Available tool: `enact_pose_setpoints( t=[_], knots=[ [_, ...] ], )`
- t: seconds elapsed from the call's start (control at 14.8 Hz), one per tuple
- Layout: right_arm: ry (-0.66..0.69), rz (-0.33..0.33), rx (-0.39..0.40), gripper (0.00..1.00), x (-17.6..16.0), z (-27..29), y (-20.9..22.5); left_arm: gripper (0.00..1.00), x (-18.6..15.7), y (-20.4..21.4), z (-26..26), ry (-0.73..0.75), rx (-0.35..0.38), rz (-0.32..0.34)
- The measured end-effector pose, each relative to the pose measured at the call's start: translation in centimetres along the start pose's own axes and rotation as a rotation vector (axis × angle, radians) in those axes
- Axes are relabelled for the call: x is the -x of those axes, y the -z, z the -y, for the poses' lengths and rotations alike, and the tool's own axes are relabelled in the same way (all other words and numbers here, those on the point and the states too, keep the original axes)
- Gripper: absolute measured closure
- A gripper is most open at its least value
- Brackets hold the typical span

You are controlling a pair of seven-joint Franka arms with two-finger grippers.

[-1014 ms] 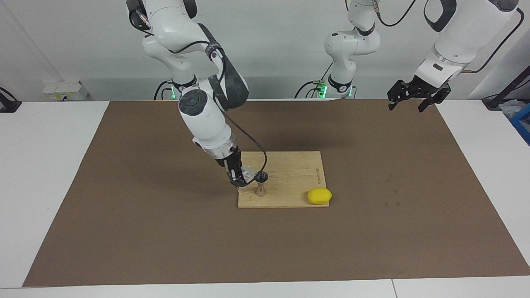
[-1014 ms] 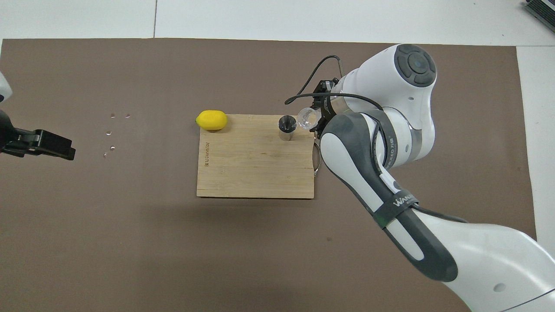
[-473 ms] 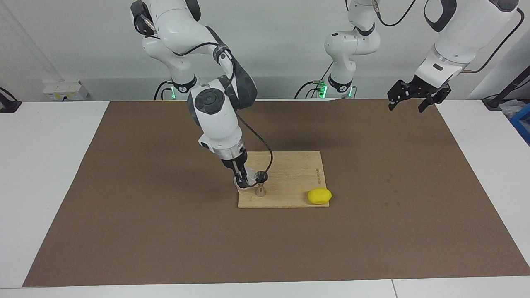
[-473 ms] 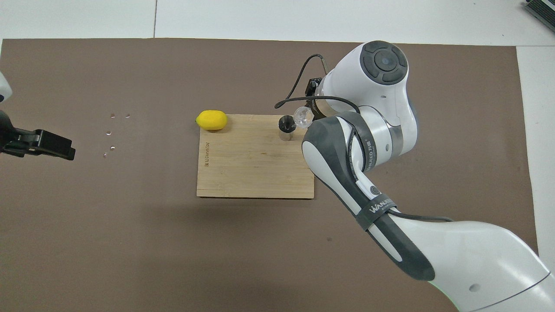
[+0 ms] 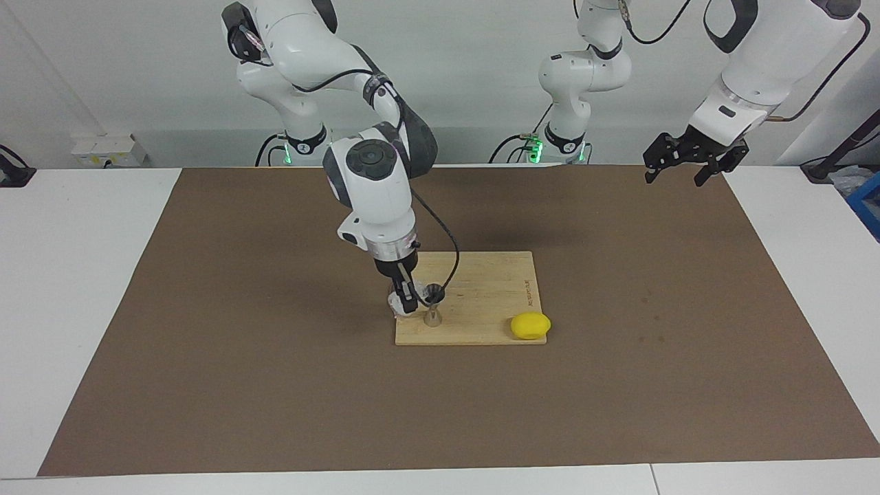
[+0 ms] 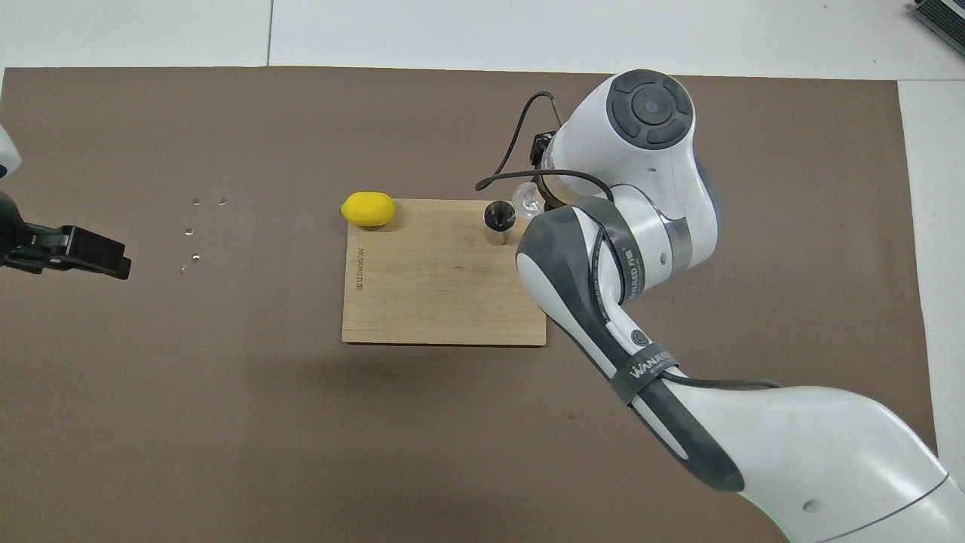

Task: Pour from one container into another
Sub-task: 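Lift the glass cup with the right gripper over the dark cup, then tilt the glass cup with the right gripper into the dark cup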

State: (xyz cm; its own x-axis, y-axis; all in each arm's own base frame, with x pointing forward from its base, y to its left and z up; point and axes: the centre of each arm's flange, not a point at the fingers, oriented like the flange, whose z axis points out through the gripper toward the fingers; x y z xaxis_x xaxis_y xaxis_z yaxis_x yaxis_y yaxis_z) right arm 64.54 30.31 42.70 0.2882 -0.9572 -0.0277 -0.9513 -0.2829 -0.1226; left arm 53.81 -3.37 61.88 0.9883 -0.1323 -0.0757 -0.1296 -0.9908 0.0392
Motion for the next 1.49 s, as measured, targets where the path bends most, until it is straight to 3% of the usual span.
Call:
enact_pose_setpoints(
  t=[0.68,1.49],
  knots=[
    [0.085,-0.097,-0.024,0.50,1.8,-0.1,0.5,0.00,0.0,0.0,0.0,0.000,0.000,0.000],
    [0.133,-0.145,-0.036,0.50,3.2,-0.2,0.9,0.00,0.0,0.0,0.0,0.000,0.000,0.000]
  ],
)
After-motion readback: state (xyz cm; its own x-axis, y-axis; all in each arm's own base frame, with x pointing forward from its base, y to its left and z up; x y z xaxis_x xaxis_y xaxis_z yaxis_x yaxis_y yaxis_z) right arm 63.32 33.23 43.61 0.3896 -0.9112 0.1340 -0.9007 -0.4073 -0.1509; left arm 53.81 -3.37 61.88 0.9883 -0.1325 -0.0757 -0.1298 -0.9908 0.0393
